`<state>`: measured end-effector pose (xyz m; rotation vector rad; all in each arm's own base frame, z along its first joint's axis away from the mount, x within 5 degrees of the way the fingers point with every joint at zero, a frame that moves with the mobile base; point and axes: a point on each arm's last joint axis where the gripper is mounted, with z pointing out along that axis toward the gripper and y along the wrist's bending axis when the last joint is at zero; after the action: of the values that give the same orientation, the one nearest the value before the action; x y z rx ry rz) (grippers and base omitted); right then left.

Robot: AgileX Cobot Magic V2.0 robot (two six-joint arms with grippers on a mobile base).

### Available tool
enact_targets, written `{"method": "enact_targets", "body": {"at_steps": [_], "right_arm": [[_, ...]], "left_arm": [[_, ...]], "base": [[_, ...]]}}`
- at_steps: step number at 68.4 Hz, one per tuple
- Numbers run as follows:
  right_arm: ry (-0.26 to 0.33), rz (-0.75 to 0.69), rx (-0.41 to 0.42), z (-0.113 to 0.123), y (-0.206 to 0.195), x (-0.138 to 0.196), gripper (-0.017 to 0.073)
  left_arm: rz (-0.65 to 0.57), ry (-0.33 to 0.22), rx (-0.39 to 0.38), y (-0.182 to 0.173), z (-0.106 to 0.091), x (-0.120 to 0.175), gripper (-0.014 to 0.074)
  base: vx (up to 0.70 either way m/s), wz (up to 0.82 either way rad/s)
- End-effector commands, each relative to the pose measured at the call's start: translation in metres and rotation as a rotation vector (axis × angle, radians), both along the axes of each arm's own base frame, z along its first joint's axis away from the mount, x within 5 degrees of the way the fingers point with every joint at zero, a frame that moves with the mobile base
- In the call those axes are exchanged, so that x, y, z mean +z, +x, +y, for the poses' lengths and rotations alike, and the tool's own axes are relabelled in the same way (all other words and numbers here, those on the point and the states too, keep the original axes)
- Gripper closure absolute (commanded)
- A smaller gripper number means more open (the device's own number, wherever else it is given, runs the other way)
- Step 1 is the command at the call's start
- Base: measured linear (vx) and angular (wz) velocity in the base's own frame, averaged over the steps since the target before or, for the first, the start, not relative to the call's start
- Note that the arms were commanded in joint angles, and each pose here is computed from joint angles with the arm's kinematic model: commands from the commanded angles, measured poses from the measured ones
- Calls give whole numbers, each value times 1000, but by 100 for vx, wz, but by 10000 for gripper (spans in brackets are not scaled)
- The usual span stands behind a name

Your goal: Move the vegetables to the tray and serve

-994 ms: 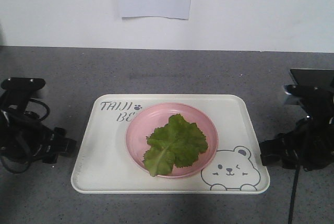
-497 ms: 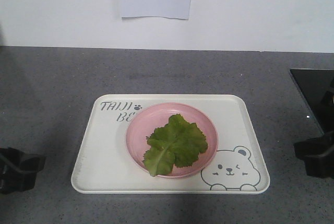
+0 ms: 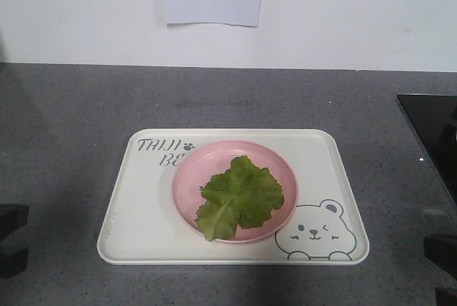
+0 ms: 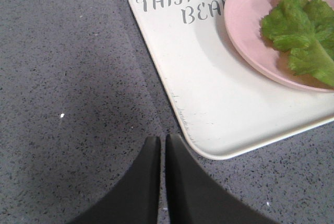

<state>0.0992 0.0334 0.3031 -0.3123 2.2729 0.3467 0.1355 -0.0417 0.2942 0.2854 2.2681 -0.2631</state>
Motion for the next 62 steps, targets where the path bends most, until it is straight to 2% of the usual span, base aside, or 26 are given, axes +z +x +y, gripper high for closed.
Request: {"method": "enact_targets", "body": {"at_steps": [1,33,39,47,62], "right_arm": [[21,-74,-15,0,4,12,569],[23,-73,-14,0,4,12,569],[23,-73,-14,0,4,12,569],[26,-74,-14,0,4,12,569],[31,-74,-14,1,4,12,569]], "left_arm": [[-80,-25,6,3,-1,13,601],[-94,-29,6,-1,0,15,599],[-152,-49,27,-12,5,20,599],[-266,-43,78,-34,16,19,599],[-468,-53,156,-61,27,-10,599]], "base": [[0,0],[0,0],[0,0],[0,0],[0,0]]}}
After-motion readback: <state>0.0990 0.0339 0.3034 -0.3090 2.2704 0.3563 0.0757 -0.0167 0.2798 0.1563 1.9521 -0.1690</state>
